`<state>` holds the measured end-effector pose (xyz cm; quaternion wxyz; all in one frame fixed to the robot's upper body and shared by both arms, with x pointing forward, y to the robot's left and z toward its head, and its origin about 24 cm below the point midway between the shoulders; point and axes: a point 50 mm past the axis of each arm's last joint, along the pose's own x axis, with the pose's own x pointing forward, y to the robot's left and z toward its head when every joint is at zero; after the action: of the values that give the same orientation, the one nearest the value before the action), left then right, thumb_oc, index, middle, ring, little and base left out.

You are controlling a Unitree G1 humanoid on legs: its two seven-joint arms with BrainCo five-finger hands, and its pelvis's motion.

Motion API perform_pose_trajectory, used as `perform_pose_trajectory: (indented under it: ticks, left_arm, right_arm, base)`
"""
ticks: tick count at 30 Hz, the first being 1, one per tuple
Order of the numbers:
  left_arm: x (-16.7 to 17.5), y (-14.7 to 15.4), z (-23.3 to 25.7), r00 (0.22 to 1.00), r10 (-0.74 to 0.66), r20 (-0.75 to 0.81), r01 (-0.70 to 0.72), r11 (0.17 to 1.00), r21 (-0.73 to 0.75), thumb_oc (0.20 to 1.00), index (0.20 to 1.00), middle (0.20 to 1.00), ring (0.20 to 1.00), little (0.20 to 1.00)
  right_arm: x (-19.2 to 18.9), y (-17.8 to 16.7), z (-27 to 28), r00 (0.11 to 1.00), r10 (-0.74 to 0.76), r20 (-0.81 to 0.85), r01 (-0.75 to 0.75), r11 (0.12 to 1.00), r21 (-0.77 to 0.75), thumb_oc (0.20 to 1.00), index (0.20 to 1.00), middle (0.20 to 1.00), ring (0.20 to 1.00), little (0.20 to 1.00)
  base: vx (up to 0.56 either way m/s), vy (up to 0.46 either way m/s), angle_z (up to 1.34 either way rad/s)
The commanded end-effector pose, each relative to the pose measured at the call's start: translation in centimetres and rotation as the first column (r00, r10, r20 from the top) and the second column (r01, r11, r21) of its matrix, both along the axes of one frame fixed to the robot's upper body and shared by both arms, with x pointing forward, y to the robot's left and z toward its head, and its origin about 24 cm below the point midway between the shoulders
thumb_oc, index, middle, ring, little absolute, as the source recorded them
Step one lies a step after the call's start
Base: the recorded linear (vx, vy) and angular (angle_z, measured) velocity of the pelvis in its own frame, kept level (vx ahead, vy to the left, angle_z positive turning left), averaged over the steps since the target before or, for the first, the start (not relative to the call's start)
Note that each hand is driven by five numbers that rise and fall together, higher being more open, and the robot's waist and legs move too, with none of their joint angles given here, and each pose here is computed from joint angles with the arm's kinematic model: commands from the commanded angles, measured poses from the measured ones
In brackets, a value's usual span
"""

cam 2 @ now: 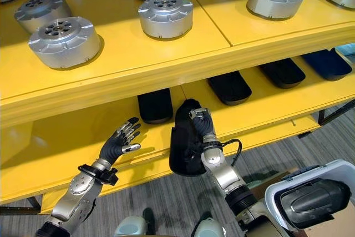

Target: Move parts from the plastic box to the shelf.

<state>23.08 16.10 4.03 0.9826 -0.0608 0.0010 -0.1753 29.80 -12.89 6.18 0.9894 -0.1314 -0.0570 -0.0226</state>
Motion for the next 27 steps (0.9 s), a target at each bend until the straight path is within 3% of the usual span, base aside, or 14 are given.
perform_pose_trajectory:
  ticks: [1,10,19,27]
  left_arm:
    - [0.1,-0.4,3.8,0.98,0.014,0.197,0.001,0.997,-0.075,1.0,1.0,1.0,1.0,1.0]
    - [0.0,0.1,4.9,0.965,0.038,0.26,-0.018,0.997,-0.079,1.0,1.0,1.0,1.0,1.0]
    - [0.1,1.0,6.9,0.925,-0.004,0.381,0.007,1.0,-0.008,1.0,1.0,1.0,1.0,1.0]
    - [0.4,1.5,6.8,0.936,0.031,0.35,-0.016,0.999,-0.045,1.0,1.0,1.0,1.0,1.0]
  right_arm:
    - [0.9,0.7,5.5,0.963,-0.002,0.268,-0.01,0.999,0.043,1.0,1.0,1.0,1.0,1.0]
    - [-1.9,-0.4,8.0,0.915,0.106,0.389,-0.105,0.994,-0.026,1.0,1.0,1.0,1.0,1.0]
    - [-5.9,-4.7,6.2,0.943,0.094,0.319,-0.058,0.991,-0.121,1.0,1.0,1.0,1.0,1.0]
    - [-7.1,-5.7,6.4,0.936,0.133,0.326,-0.1,0.988,-0.116,1.0,1.0,1.0,1.0,1.0]
  base:
    - [-0.04,0.069,-0.11]
    - [-0.05,0.129,-0.14]
    - [-0.14,0.376,-0.39]
    - [-0.09,0.056,-0.04]
